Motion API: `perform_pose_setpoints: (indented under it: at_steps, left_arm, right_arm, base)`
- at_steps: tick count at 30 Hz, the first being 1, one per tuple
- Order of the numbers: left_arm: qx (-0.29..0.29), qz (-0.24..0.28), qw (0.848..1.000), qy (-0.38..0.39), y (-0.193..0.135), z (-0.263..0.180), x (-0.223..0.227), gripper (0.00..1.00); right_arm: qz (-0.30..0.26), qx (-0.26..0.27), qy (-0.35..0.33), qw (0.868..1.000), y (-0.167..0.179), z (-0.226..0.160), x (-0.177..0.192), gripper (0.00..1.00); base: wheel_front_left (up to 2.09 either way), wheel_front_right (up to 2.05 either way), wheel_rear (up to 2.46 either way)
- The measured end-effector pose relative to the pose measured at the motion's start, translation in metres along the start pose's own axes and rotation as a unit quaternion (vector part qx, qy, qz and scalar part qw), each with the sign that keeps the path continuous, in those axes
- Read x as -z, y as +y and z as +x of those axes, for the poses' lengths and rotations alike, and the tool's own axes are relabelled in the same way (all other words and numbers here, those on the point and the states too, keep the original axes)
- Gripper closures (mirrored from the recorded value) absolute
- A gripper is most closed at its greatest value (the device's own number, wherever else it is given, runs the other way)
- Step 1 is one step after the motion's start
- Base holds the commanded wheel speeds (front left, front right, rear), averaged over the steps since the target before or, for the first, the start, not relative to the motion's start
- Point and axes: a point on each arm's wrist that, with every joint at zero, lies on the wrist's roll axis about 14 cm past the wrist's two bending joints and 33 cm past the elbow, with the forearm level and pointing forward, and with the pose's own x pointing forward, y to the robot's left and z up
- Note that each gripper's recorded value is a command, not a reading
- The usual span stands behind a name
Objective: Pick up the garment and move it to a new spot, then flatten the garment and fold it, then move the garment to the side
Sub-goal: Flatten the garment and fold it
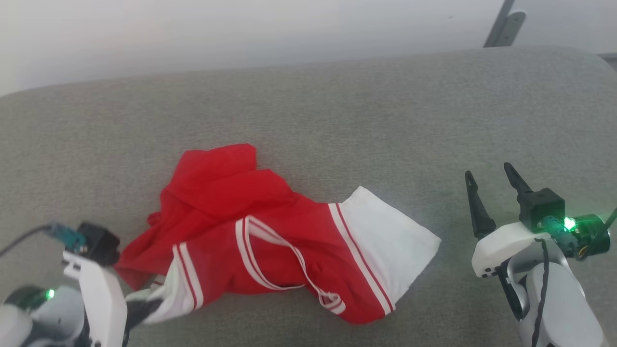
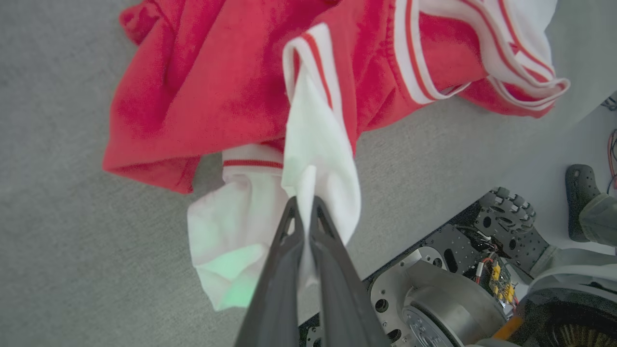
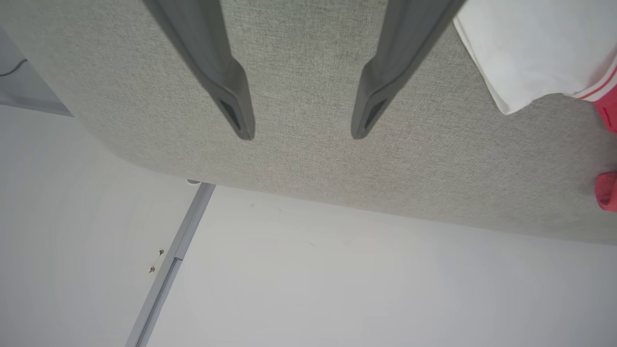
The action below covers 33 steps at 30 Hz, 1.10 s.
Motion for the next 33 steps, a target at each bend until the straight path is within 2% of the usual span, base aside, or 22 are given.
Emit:
perform_pose_setpoints:
  at_steps: [7, 15, 16, 17, 18, 19, 21, 27, 33]
  left_arm:
    - [-0.025, -0.03, 0.998, 0.056, 0.01, -0.008, 0.051, 1.0]
    - [-0.071, -0.063, 0.989, 0.111, 0.033, -0.007, 0.085, 1.0]
    - [-0.071, -0.063, 0.989, 0.111, 0.033, -0.007, 0.085, 0.93]
    - [-0.077, -0.068, 0.988, 0.113, 0.036, -0.007, 0.087, 0.72]
    - [-0.082, -0.07, 0.987, 0.116, 0.039, -0.006, 0.089, 0.6]
    - [-0.086, -0.072, 0.987, 0.117, 0.042, -0.006, 0.09, 0.52]
    - [-0.089, -0.079, 0.987, 0.105, 0.043, -0.004, 0.087, 0.0]
    - [-0.111, -0.084, 0.987, 0.083, 0.053, -0.012, 0.078, 0.0]
    - [-0.123, -0.06, 0.99, 0.034, 0.057, -0.025, 0.046, 0.0]
  right_arm:
    - [0.001, -0.016, -0.003, 1.0, 0.012, 0.005, -0.002, 0.0]
    - [0.0, -0.025, -0.003, 1.0, 0.018, 0.007, -0.003, 0.0]
    - [0.0, -0.025, -0.003, 1.0, 0.018, 0.007, -0.003, 0.0]
    - [0.0, -0.025, -0.003, 1.0, 0.018, 0.007, -0.003, 0.0]
    - [0.0, -0.026, -0.003, 1.0, 0.019, 0.006, -0.003, 0.0]
    - [0.0, -0.025, -0.004, 1.0, 0.018, 0.006, -0.003, 0.0]
    - [0.001, -0.025, -0.004, 1.0, 0.018, 0.006, -0.003, 0.0]
    - [0.0, -0.023, -0.003, 1.0, 0.016, 0.002, -0.003, 0.0]
    - [-0.001, -0.021, -0.003, 1.0, 0.014, -0.002, -0.004, 0.0]
  base:
    - [0.0, 0.0, 0.0]
    - [0.0, 0.0, 0.0]
    - [0.0, 0.0, 0.0]
    - [0.0, 0.0, 0.0]
    - [0.0, 0.0, 0.0]
    - [0.0, 0.0, 0.0]
    - [0.0, 0.0, 0.0]
    - [0.0, 0.0, 0.0]
    - [0.0, 0.0, 0.0]
